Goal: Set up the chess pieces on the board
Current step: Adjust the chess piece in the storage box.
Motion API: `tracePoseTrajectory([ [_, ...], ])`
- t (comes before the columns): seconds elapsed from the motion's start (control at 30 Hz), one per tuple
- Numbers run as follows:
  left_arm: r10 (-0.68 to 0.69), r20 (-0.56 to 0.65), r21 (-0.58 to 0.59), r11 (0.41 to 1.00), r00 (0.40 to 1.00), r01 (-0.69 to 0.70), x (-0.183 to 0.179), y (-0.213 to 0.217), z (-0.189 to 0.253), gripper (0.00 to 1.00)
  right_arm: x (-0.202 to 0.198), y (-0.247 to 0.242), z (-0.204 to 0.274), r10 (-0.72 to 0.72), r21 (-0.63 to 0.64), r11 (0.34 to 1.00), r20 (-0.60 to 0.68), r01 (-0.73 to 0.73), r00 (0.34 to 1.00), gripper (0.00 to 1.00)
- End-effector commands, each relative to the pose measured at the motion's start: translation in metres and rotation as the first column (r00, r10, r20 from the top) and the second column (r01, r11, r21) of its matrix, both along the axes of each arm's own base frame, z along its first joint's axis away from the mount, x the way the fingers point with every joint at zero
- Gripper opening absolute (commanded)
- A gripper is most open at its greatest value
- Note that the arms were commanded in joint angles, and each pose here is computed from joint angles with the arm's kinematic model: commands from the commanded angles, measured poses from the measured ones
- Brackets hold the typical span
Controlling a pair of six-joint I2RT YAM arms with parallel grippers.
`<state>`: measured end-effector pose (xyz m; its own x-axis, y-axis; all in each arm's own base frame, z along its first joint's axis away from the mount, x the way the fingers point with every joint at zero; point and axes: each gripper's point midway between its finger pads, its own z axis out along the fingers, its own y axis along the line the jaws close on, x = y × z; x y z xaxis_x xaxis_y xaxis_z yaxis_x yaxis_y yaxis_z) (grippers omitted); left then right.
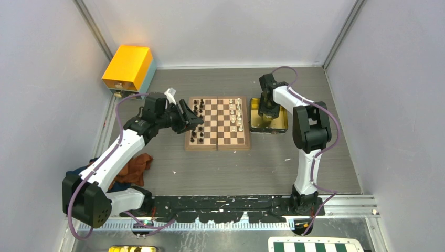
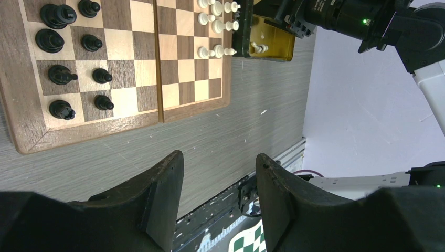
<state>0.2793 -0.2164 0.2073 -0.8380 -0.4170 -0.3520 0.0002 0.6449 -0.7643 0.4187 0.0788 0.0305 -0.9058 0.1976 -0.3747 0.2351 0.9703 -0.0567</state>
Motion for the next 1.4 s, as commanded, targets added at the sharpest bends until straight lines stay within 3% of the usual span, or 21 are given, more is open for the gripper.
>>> tracePoseTrajectory([
  [0.0, -0.025, 0.065, -0.024, 0.999, 0.998, 0.026, 0.005, -0.003, 0.012, 0.54, 0.021, -0.003, 0.026, -0.029, 0.006, 1.0, 0.106, 0.029, 0.994, 0.52],
  [0.87, -0.019, 0.048, -0.042, 0.999, 0.999, 0.021, 0.009, -0.002, 0.006, 0.54, 0.021, -0.011, 0.008, -0.022, 0.004, 1.0, 0.043, 0.021, 0.999, 0.49],
  [1.03, -0.014, 0.05, -0.041, 0.999, 0.999, 0.016, 0.01, -0.001, 0.006, 0.54, 0.021, -0.01, 0.007, -0.02, 0.013, 1.0, 0.039, 0.019, 0.999, 0.37],
  [1.37, -0.013, 0.049, -0.045, 0.999, 0.999, 0.015, 0.011, -0.001, 0.006, 0.53, 0.015, -0.008, 0.006, -0.017, 0.026, 1.0, 0.03, 0.016, 0.999, 0.29],
])
